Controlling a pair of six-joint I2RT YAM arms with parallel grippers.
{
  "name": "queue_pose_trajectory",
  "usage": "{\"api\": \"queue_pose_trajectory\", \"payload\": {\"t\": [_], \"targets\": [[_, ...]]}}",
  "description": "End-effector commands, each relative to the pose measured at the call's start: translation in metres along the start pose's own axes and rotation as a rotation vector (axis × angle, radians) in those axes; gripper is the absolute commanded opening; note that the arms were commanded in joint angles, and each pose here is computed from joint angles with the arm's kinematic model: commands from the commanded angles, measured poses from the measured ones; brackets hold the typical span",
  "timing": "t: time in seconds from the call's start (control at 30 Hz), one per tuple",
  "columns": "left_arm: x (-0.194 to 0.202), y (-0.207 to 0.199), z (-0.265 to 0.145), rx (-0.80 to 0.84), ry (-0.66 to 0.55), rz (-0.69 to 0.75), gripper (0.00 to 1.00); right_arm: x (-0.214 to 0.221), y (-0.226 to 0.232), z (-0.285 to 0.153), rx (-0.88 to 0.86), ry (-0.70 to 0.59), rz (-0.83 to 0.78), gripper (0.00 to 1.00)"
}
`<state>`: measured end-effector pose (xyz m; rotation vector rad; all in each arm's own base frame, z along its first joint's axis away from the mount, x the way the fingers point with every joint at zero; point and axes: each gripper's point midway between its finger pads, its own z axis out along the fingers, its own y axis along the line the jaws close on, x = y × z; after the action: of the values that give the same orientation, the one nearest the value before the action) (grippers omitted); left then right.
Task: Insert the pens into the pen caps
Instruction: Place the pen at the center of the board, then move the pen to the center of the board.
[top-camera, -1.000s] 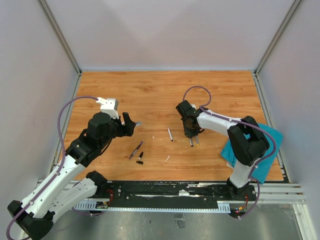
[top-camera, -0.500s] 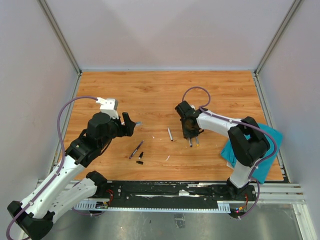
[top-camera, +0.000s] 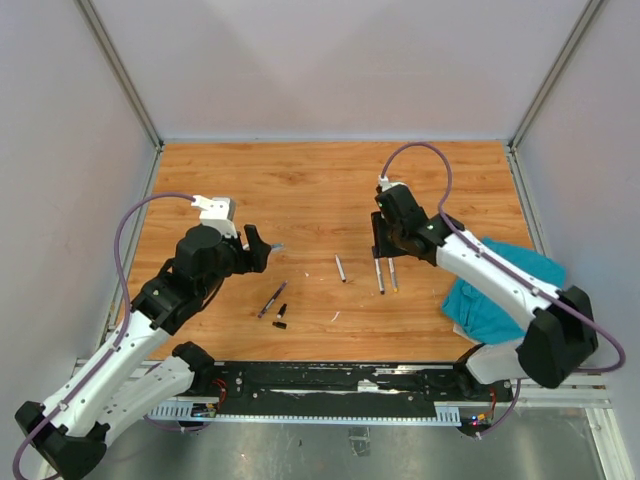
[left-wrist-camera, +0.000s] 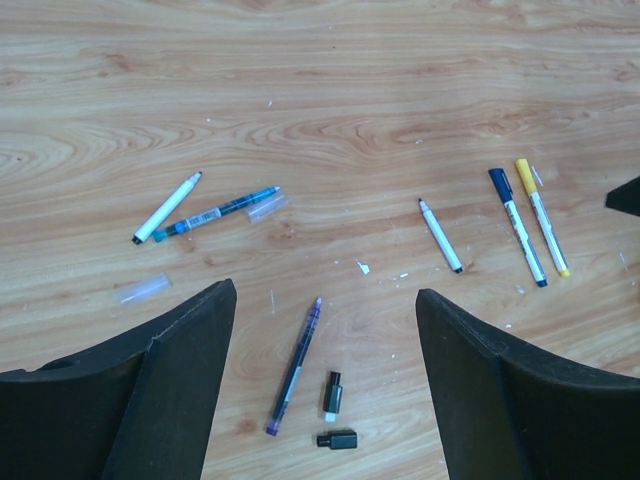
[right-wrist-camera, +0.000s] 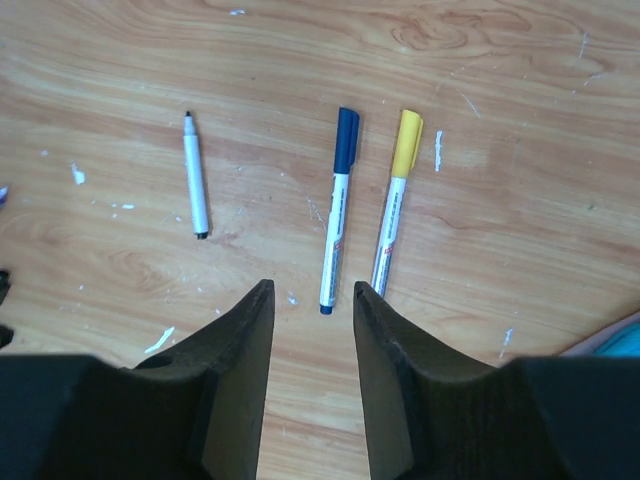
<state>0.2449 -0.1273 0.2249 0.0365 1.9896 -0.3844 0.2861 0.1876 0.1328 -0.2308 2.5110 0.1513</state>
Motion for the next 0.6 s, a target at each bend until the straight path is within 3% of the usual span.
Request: {"api": "queue_pose_trajectory", "payload": {"t": [0.0,0.23,0.57], "targets": [[-0.002,0.002,0.005,-0.021,-0.021,-0.036,0.78,0.001,0.002,-0.023,-0.083,-0.093,-0.099,0.39],[0.023,-0.004,0.019,0.003,0.055,-0.075,0.78,0.023,0.006,-0.041,-0.228,-0.216,-0.131,0.44],[0.069,0.008,0.047,-0.096,0.239,-0.055,0.76,0.071,-0.001,-0.052,-0.307,-0.187,-0.157,0.50]]}}
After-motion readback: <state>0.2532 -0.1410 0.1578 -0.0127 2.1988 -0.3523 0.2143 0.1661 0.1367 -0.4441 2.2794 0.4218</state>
